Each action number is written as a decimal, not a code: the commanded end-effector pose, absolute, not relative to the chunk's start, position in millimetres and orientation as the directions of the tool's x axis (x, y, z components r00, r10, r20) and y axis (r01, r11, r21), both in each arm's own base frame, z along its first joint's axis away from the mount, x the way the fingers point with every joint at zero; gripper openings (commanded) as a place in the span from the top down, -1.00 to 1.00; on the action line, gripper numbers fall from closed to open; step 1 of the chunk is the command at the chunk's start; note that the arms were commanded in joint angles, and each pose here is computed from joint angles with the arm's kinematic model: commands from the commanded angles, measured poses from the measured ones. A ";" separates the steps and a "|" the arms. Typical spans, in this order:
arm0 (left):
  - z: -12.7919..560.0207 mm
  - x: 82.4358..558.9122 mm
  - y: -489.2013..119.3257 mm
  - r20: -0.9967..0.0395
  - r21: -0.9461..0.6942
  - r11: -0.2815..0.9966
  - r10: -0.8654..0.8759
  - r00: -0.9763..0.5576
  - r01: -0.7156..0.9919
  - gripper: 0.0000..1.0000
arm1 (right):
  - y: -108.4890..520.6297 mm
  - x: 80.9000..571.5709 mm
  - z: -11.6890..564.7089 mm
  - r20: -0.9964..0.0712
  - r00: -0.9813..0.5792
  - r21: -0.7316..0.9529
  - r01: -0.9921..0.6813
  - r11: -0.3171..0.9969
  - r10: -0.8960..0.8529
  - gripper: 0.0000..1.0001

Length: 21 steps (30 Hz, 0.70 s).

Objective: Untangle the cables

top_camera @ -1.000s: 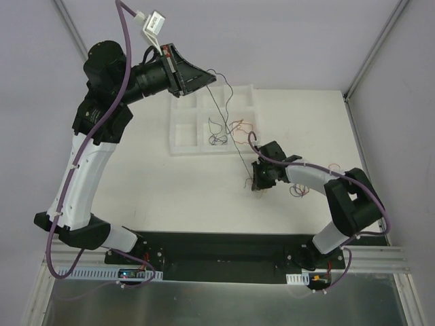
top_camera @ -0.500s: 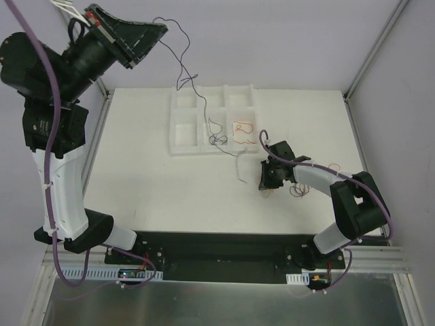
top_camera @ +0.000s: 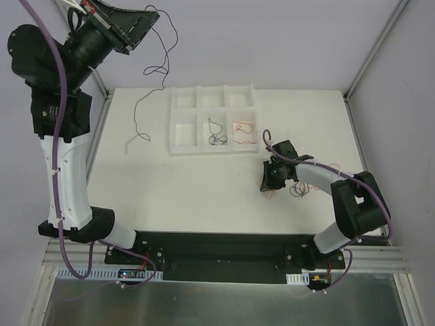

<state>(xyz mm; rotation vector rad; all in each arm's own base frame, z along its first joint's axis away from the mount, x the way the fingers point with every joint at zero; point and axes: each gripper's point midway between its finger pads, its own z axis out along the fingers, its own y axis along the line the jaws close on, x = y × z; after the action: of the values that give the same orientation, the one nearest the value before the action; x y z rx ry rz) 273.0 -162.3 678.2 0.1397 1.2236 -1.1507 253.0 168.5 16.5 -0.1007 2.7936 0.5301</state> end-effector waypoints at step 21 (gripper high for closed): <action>631.5 390.5 -196.5 -0.737 -0.569 0.367 -0.626 -0.257 0.736 1.00 | 165.0 235.8 26.2 -0.261 -0.960 0.347 -0.191 0.918 -0.101 0.77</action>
<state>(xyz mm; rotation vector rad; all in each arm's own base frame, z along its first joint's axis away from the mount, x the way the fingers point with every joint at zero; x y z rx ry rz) 392.8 -189.3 613.0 0.0572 1.3836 -1.2586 234.2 164.8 20.8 -0.1834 2.8416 0.5475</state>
